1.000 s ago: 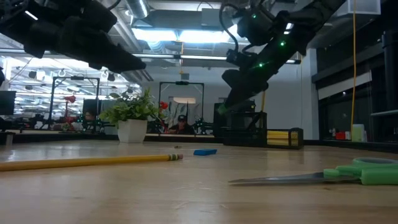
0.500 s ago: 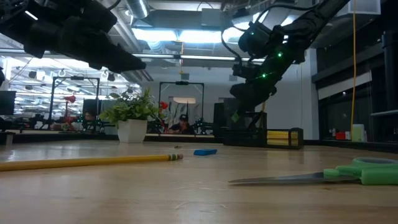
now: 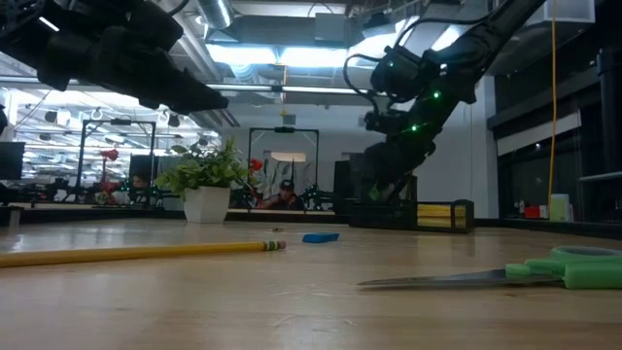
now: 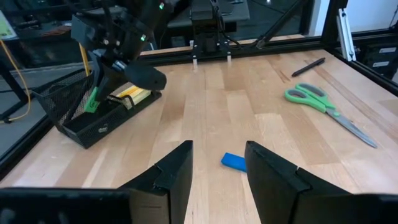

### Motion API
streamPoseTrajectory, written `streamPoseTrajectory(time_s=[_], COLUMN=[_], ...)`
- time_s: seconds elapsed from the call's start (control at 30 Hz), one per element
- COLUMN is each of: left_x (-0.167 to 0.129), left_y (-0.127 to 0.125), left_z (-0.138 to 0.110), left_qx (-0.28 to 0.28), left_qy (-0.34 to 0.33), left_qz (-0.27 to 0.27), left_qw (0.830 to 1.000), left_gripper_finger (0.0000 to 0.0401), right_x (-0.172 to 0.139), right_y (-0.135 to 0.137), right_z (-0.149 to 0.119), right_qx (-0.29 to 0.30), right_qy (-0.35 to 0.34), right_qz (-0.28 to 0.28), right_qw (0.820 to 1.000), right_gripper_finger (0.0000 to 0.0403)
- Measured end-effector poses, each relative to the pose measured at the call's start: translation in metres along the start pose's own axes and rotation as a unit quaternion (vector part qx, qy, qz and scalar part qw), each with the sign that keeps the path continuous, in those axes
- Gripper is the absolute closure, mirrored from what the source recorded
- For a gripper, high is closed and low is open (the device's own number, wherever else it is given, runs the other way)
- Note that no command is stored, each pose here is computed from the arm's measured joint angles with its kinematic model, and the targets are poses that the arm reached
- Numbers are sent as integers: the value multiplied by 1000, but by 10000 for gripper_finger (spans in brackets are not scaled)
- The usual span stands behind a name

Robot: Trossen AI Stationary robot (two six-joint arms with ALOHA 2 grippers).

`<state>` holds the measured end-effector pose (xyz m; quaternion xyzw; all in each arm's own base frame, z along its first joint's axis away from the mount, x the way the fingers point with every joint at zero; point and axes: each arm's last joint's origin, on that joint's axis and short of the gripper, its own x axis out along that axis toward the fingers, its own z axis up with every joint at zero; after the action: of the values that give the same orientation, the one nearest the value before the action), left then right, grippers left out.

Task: Pick and place office supplies into organizer
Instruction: Put the green eraser into the black desk organizer

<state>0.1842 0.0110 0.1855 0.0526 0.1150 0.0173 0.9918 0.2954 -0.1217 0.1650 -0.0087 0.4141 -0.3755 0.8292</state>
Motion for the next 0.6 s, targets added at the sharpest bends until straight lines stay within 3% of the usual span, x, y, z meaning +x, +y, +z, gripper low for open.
streamPoseTrajectory(time_s=[0.6], left_x=[0], left_y=[1], left_z=[0], left_qx=[-4], left_qy=[3], left_qz=[21], left_qw=[1000], left_gripper_finger=[260], right_x=[13], right_y=[3], right_z=[-7], right_qx=[4], right_qy=[17], right_qz=[-19], right_qw=[1000], right_gripper_finger=[373])
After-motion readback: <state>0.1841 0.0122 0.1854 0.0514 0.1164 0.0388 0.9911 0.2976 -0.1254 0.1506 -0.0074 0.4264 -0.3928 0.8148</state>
